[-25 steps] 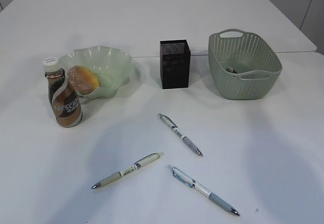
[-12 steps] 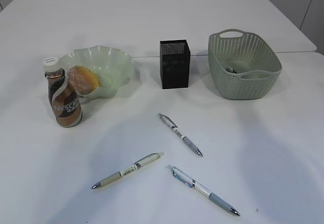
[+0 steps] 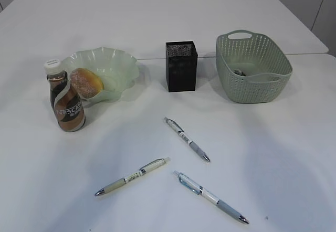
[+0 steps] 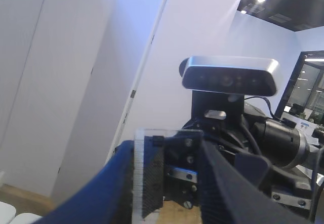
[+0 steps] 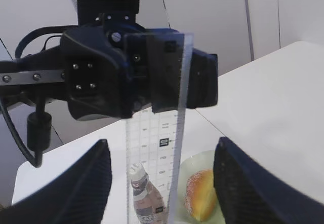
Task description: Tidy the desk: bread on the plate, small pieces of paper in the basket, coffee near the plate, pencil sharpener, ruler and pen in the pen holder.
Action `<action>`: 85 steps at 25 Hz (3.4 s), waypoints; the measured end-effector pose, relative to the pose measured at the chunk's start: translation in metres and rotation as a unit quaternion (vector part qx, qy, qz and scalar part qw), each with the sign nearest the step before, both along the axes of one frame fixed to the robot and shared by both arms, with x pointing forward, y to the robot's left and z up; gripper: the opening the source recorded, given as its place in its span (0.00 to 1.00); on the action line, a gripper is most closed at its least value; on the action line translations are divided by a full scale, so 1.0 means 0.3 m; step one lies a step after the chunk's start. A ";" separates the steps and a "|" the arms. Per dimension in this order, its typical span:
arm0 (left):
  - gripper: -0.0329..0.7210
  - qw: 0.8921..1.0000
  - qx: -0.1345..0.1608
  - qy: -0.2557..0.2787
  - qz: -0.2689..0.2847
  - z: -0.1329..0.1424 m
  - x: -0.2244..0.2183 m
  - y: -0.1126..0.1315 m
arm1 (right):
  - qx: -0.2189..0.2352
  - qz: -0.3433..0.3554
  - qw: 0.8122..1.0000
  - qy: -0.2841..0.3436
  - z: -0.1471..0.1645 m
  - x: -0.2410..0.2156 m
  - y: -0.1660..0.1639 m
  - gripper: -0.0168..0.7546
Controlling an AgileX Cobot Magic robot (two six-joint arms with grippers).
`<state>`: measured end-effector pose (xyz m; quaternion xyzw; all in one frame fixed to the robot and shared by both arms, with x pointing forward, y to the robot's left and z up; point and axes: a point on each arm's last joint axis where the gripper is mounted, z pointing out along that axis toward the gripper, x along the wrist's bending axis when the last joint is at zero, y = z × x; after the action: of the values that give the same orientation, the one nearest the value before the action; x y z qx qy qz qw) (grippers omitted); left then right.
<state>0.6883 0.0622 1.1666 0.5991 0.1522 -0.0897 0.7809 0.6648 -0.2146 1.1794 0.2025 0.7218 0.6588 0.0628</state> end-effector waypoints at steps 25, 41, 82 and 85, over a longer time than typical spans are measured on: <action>0.36 0.999 0.005 0.001 -0.051 -0.003 -0.014 0.045 | 0.017 0.029 0.999 0.040 0.023 -0.038 0.097 0.67; 0.36 0.999 0.003 -0.005 -0.049 0.020 -0.024 0.055 | 0.017 0.029 0.999 0.040 0.023 -0.038 0.097 0.55; 0.36 0.999 0.001 -0.001 -0.051 0.021 -0.023 0.058 | 0.015 0.028 0.999 0.039 0.022 -0.037 0.096 0.40; 0.36 0.999 0.001 -0.001 -0.051 0.021 -0.023 0.058 | 0.015 0.028 0.999 0.039 0.022 -0.037 0.096 0.40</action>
<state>0.6814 0.0795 1.1729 0.6072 0.1205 -0.1284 0.7748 0.6537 -0.1857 1.1861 0.2087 0.7190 0.6627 0.0136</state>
